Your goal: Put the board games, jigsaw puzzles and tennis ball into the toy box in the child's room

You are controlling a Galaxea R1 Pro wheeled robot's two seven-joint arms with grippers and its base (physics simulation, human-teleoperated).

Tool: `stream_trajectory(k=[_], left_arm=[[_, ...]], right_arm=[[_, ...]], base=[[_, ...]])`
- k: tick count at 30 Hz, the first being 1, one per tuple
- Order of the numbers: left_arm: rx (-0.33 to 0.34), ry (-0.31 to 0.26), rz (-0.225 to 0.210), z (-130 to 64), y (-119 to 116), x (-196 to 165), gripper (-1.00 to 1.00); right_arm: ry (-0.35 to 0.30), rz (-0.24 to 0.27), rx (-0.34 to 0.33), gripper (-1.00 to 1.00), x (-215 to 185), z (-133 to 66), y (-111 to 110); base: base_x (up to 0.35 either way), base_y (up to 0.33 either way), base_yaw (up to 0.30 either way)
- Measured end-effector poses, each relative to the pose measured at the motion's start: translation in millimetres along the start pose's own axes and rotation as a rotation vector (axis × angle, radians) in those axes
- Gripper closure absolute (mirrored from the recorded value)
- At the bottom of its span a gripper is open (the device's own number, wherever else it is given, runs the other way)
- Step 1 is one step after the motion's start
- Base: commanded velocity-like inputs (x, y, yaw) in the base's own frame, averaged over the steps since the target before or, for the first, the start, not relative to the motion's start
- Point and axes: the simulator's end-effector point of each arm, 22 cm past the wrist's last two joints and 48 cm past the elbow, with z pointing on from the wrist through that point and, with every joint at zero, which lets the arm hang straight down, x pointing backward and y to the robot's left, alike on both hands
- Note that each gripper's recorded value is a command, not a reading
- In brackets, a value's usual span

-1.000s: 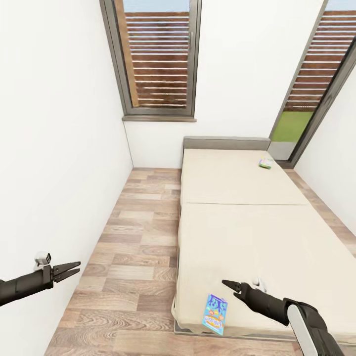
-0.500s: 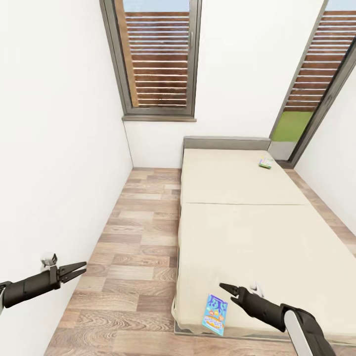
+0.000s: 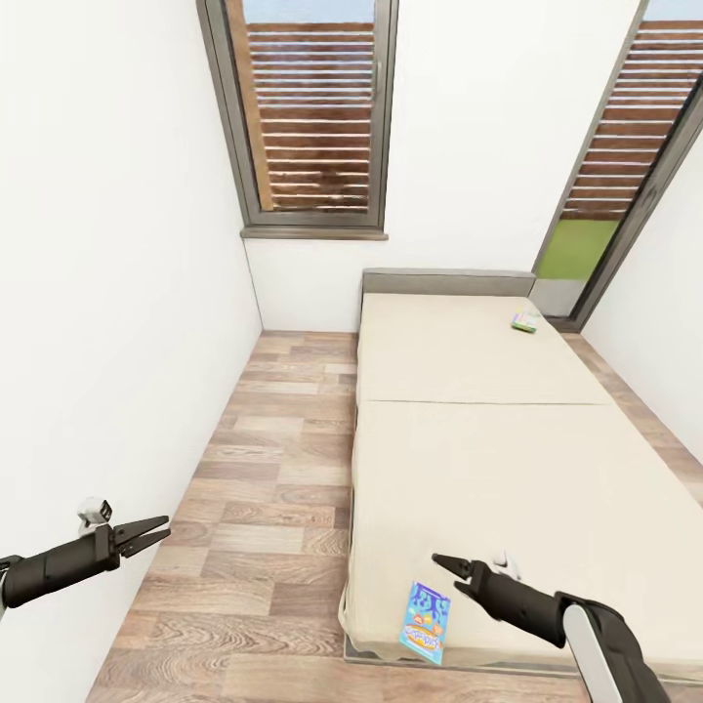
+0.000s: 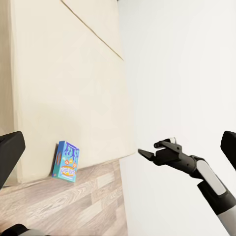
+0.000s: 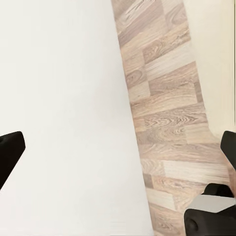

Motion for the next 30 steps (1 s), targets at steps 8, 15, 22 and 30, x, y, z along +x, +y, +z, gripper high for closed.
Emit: stream_trajectory(k=[8,15,22,30], left_arm=[[0.0,0.0,0.0,2.0,3.7,-0.5,-1.0],[0.0,0.0,0.0,3.1,5.9,-0.8,-1.0],[0.0,0.0,0.0,3.2,5.9,-0.8,-1.0],[0.0,0.001,-0.001,6.1,11.4,-1.1,-1.0]], right_arm=[[0.008,0.04,0.021,-1.0,3.4,0.0,-18.9],[-0.01,0.084,0.033,-1.0,-2.7,-2.9,-33.3],[0.044,0.2,0.077,-1.0,29.7,3.4,-68.6],[0.048,0.222,0.077,-1.0,32.0,8.3,-76.4]], base=[[0.0,0.0,0.0],[0.0,0.0,0.0],[0.0,0.0,0.0],[0.0,0.0,0.0]])
